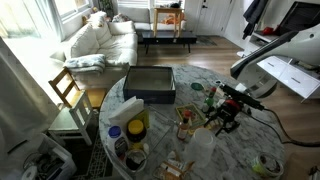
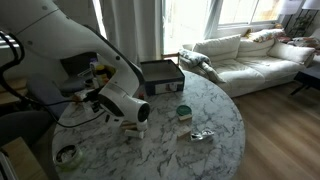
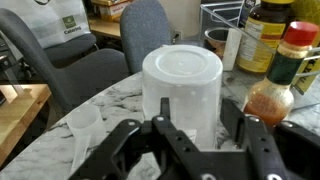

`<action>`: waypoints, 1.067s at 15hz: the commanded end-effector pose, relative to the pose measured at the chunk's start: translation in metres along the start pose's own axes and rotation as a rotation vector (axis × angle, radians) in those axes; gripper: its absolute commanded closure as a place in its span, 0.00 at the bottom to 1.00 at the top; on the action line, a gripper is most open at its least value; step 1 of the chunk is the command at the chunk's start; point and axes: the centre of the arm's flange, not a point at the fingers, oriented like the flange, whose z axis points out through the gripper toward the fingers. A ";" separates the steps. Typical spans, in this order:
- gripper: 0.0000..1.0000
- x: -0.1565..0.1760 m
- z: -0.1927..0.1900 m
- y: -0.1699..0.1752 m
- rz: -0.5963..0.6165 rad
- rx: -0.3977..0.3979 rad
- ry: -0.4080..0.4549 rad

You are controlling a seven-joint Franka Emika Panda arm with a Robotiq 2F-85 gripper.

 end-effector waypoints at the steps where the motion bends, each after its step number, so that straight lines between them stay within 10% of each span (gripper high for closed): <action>1: 0.11 -0.001 -0.001 -0.004 -0.006 0.008 -0.024; 16: 0.00 -0.046 0.052 -0.021 -0.115 -0.243 0.051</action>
